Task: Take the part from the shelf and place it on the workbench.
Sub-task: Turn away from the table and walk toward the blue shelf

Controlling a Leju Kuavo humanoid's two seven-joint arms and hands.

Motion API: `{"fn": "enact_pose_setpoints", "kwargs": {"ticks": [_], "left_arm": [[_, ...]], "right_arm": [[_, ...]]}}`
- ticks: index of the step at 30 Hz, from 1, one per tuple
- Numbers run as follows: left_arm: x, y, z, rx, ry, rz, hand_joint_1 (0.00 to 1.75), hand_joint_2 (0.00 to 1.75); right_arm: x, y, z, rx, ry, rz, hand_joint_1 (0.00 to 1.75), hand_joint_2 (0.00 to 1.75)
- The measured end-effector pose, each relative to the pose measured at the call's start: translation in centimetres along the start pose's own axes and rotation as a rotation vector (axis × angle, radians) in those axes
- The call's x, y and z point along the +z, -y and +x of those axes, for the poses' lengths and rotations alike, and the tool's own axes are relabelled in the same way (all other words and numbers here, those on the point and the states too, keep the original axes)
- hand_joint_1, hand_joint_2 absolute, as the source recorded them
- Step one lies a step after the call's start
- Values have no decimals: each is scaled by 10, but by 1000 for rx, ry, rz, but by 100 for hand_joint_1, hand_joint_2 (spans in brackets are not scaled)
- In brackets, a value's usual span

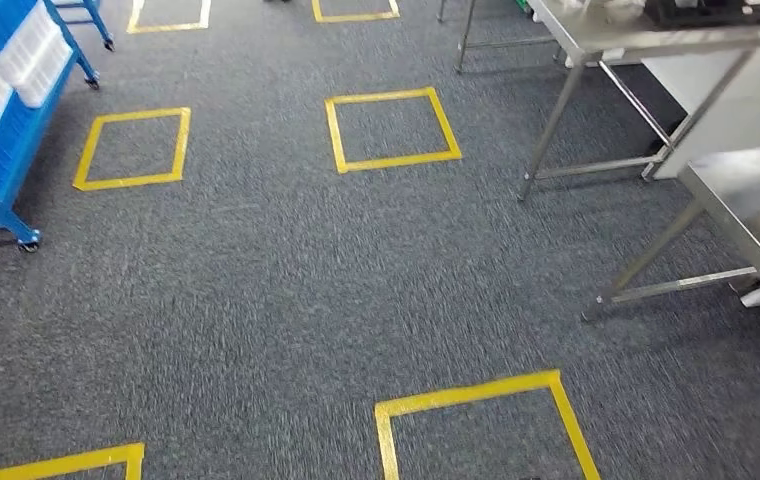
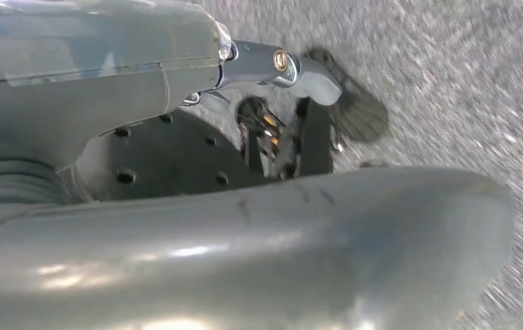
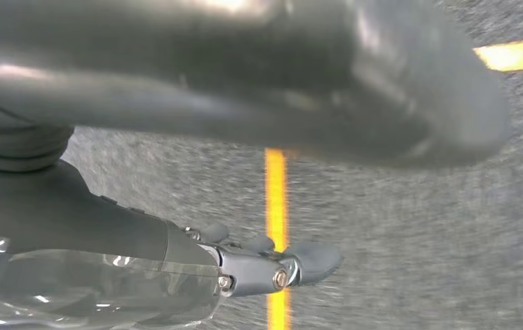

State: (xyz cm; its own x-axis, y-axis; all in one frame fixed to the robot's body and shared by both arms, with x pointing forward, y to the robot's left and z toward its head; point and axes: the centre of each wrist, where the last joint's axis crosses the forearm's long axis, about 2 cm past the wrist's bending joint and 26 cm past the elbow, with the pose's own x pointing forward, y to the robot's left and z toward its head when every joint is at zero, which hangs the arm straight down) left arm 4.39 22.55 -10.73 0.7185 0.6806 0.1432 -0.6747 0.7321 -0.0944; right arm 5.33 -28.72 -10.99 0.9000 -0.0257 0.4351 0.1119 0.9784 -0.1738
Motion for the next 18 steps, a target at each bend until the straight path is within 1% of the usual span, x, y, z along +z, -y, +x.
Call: {"fn": "enact_pose_setpoints", "kwargs": {"ticks": [6, 10, 14, 18], "left_arm": [[0, -2, -3, 2, -3, 3, 0, 0], [0, 0, -1, 3, 0, 0, 0, 0], [0, 0, -1, 2, 2, -2, 0, 0], [0, -1, -2, 0, 14, -11, 0, 0]], "right_arm": [[3, 1, -9, -8, -23, -4, 0, 0], [1, 0, -4, -14, -15, -6, 0, 0], [3, 1, -10, -17, -25, -10, 0, 0], [2, 2, -8, -40, -25, -21, 0, 0]]}}
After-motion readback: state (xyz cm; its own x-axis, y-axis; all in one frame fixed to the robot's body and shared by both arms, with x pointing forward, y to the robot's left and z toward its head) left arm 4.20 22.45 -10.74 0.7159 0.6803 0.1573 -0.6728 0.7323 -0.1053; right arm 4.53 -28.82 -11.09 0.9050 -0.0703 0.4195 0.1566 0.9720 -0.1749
